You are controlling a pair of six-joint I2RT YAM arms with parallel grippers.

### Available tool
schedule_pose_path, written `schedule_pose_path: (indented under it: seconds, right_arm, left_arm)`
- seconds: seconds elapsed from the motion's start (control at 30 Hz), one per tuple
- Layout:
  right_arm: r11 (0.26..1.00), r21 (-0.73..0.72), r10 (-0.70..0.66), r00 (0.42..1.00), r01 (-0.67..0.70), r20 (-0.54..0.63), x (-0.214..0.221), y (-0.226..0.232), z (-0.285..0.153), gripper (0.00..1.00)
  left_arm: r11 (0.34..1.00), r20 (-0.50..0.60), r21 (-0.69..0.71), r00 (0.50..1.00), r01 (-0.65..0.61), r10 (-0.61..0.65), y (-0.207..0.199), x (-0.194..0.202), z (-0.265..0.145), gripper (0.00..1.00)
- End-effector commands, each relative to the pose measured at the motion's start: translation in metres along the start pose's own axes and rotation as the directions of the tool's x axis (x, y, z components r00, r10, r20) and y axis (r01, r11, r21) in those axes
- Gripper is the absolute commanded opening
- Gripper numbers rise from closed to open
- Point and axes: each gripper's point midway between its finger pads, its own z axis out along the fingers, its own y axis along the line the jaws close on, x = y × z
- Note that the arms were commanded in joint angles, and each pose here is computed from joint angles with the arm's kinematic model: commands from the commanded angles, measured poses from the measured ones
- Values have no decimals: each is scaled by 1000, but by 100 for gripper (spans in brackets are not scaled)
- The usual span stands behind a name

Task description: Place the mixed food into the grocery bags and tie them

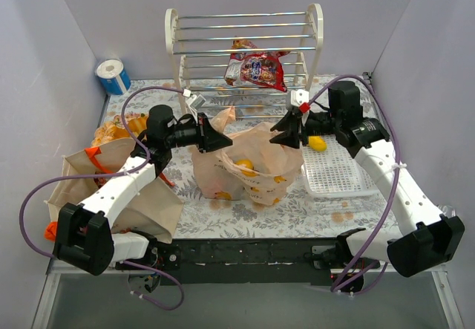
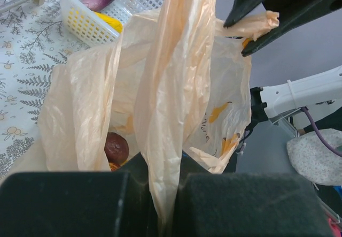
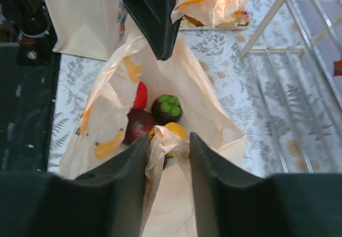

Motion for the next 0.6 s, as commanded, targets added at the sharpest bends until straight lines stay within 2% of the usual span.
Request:
schedule_pose_path:
  seconds: [0.0, 0.03, 0.1, 0.13, 0.17, 0.2, 0.27, 0.3, 0.33, 0.37, 0.4, 0.47, 0.57]
  right_arm:
    - [999, 28, 24, 1000, -24, 9, -9, 5, -8, 21]
    - [999, 46, 20, 1000, -21, 12, -14, 4, -11, 2]
    - [989, 147, -26, 999, 21, 32, -34, -4, -23, 1]
    - [979, 204, -8, 998, -3, 54, -45, -8, -29, 1]
    - [953, 299, -91, 991, 57, 102, -73, -12, -45, 1]
    - [899, 437, -92, 990, 38, 103, -81, -29, -60, 1]
    - [813, 582, -115, 978, -6, 171, -112, -31, -92, 1]
    - [732, 680, -101, 979, -46, 176, -115, -42, -111, 1]
    - [683, 724, -85, 974, -97, 212, -125, -43, -125, 1]
    - [594, 793, -59, 975, -139, 215, -123, -50, -144, 1]
    - [560, 811, 2, 979, -168, 202, -110, -50, -149, 1]
    - [519, 830, 75, 978, -204, 194, -96, -53, -152, 1]
    - [462, 852, 235, 960, -246, 150, -40, -58, -144, 1]
  left_arm:
    - [999, 37, 15, 999, -29, 28, -6, -14, -8, 0]
    - [999, 53, 15, 998, -37, 37, -5, -18, -11, 0]
    - [999, 74, 14, 996, -45, 44, -9, -25, -17, 0]
    - [999, 84, 4, 995, -47, 47, -7, -29, -20, 0]
    - [999, 92, -1, 994, -51, 51, -9, -32, -23, 0]
    - [999, 100, -7, 994, -51, 52, -8, -36, -26, 0]
    - [998, 118, -45, 992, -43, 48, -1, -43, -34, 0]
    - [997, 132, -65, 990, -44, 52, 0, -46, -39, 0]
    - [995, 147, -97, 988, -24, 38, 9, -46, -45, 0]
    - [994, 160, -107, 987, -15, 32, 11, -47, -49, 0]
    - [994, 169, -107, 986, 9, 9, 12, -48, -52, 0]
    - [995, 177, -101, 984, 25, -7, 15, -47, -54, 0]
    - [997, 170, -61, 984, 53, -42, 12, -46, -51, 0]
